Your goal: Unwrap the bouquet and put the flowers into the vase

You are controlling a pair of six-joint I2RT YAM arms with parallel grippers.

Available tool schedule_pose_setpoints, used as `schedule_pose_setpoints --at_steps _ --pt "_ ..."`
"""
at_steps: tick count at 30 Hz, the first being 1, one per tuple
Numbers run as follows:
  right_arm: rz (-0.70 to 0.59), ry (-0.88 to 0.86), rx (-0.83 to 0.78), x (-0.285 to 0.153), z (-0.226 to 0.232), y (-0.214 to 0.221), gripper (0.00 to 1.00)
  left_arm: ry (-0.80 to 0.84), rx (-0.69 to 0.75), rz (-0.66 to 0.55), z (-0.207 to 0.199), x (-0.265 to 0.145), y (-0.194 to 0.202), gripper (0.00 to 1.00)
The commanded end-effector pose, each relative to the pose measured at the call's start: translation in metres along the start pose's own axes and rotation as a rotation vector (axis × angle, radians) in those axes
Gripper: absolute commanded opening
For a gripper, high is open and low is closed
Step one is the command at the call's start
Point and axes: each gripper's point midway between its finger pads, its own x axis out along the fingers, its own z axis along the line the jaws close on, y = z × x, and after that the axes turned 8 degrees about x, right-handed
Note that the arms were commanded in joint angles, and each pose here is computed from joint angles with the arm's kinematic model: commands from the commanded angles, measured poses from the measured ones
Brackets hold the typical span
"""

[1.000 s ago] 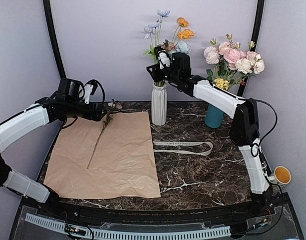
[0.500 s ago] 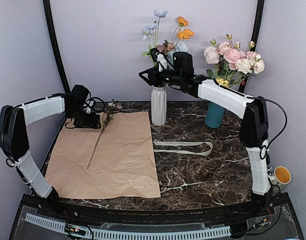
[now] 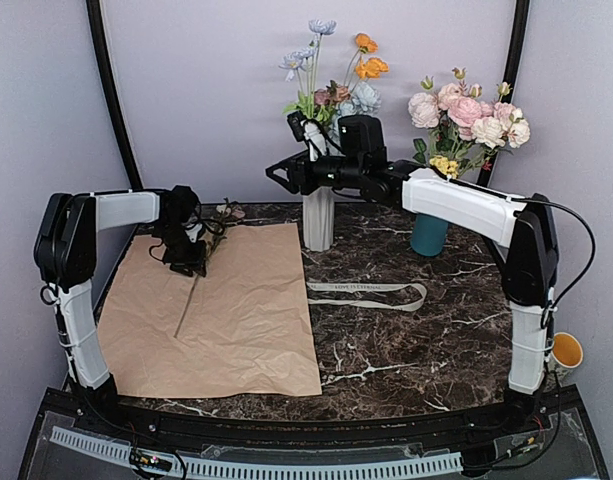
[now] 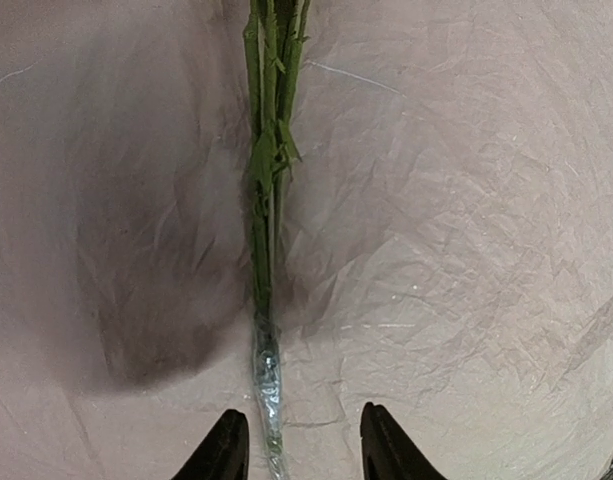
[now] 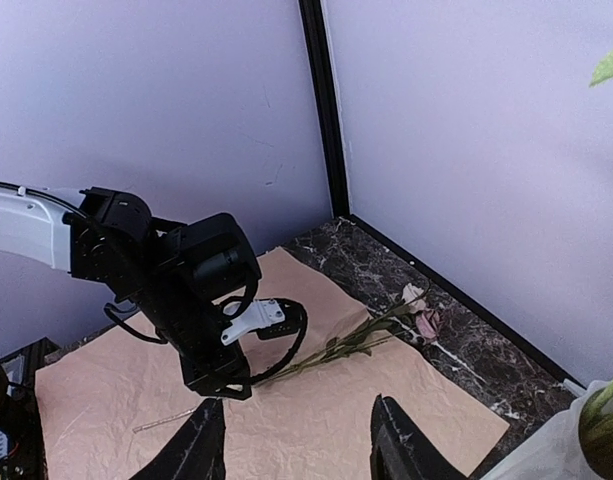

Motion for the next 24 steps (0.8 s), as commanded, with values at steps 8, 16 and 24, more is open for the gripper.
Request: schedule_pose_setpoints --at_steps 8,16,24 --pt "-0.007 -0.009 0.014 -0.008 0.015 -0.005 0.48 -0.048 -0.008 0.063 0.012 0.012 0.010 0.30" --pt "-0.006 -0.013 0.012 -0.007 0.018 -0.006 0.48 -0.049 -0.006 0.075 0.013 0.020 0.016 0.19" --pt "-0.005 -0.017 0.008 -0.004 0.021 -0.008 0.48 -0.059 -0.001 0.098 0.015 0.030 0.021 0.18"
